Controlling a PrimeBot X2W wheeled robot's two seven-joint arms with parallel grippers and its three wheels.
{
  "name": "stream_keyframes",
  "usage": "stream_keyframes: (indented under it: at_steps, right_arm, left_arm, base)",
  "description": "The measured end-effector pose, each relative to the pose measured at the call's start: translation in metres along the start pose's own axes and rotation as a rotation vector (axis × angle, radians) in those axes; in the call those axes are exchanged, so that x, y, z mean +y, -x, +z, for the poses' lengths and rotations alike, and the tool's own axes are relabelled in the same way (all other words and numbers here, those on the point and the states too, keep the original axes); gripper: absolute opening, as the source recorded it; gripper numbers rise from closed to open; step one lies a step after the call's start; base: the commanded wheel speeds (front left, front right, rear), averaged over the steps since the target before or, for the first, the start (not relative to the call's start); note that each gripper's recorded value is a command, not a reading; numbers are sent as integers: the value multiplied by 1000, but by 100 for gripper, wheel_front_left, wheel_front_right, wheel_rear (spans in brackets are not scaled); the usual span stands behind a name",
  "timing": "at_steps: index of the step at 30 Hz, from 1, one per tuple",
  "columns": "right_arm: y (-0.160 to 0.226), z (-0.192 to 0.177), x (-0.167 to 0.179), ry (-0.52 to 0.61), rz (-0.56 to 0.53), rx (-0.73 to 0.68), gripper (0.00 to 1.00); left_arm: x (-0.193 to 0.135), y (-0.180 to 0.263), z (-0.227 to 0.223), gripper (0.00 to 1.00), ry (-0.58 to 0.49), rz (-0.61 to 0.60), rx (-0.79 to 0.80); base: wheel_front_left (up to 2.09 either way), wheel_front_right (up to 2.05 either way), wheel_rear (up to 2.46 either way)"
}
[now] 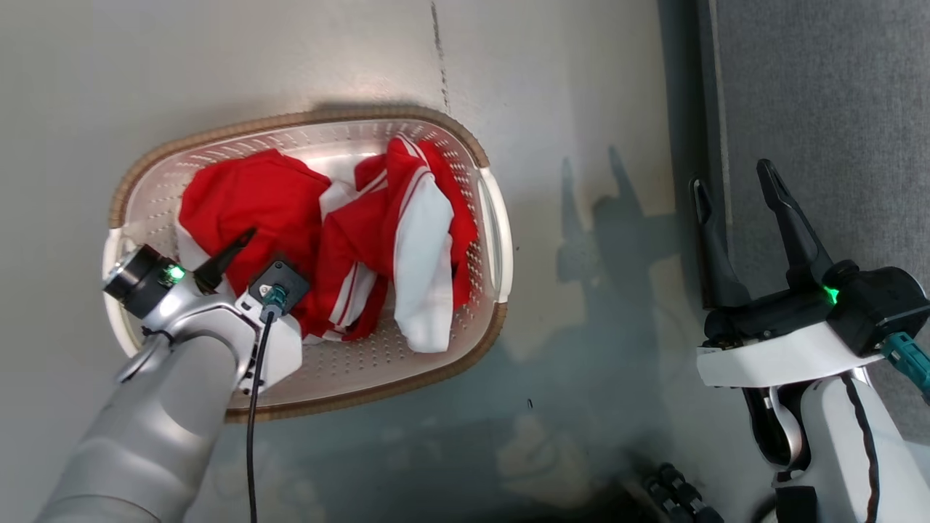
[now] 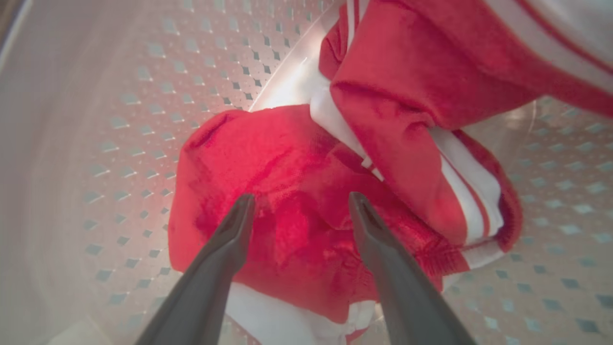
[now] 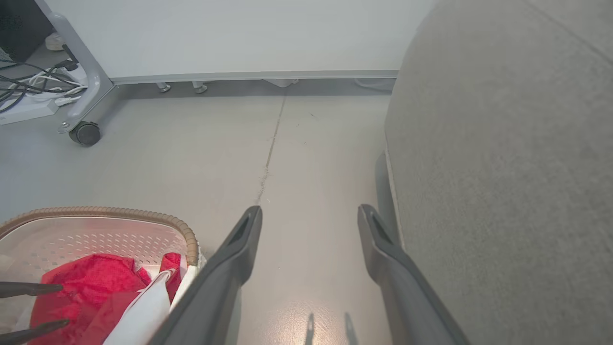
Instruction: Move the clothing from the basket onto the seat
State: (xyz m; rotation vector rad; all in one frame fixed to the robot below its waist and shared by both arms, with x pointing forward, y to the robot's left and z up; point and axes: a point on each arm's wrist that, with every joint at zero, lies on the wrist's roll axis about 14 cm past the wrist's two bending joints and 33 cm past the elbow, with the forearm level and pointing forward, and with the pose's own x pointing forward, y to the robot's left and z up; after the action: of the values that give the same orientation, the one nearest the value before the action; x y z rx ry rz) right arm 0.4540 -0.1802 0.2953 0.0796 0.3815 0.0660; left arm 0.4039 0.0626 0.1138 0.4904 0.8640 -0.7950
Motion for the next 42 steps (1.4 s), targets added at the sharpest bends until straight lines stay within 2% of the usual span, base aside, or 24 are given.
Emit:
stream_keyframes:
  at_steps: [17,28,36,37,38,42]
  right_arm:
    - [1,-37,-10,-34,-25,90,100]
    - [2,-40,-9,-37,-22,97,100]
    - [2,-46,-8,-46,-20,109,100]
    - [1,-47,-6,-47,-16,111,100]
    - [1,-47,-6,-48,-15,111,100]
    - [-1,-47,-5,-52,-12,110,100]
  left_arm:
    - [0,-54,-44,100,-276,-107,185]
    - [1,-66,-55,100,-315,-149,270]
    - [2,-69,-60,100,-291,-158,330]
    - [4,-69,-60,47,-284,-157,339]
    - [3,-69,-61,0,-279,-160,343]
    - [4,-69,-62,0,-278,-167,345]
  base:
    - [0,0,0]
    - [0,0,0]
    - [0,0,0]
    - [0,0,0]
    - [0,0,0]
    - [0,0,0]
